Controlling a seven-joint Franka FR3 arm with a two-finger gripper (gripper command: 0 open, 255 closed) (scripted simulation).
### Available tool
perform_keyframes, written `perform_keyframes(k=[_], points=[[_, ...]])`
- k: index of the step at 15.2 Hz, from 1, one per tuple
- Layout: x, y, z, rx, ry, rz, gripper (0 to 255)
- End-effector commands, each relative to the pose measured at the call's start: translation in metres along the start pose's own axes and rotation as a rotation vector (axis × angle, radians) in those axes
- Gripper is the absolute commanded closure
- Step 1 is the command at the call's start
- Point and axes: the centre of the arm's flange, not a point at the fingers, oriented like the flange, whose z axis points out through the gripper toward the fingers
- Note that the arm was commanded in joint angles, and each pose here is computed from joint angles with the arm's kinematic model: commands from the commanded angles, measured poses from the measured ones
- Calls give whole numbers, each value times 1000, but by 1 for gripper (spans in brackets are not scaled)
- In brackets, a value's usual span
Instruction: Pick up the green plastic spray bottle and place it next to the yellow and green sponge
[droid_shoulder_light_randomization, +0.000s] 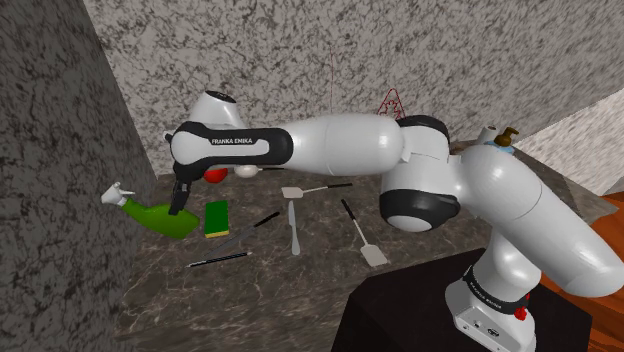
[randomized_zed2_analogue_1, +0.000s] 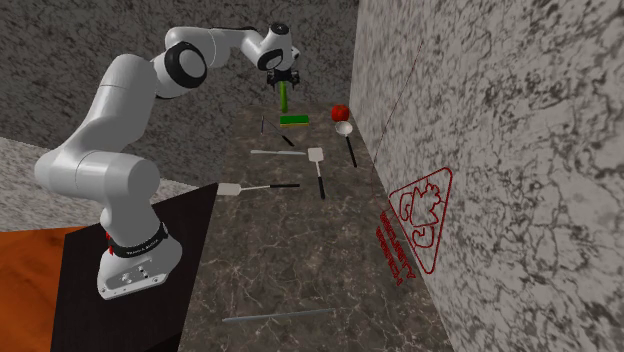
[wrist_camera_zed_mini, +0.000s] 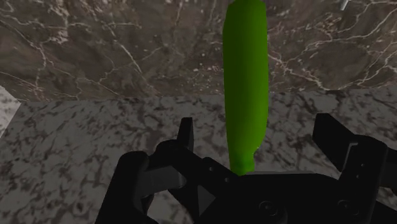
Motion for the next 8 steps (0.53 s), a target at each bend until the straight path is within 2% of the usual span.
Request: perform_keyframes(k=[1,2,8], points=[[0,0,-24,0,1,0,0],[0,0,-35,0,1,0,0],[0,0,-35,0,1,0,0]])
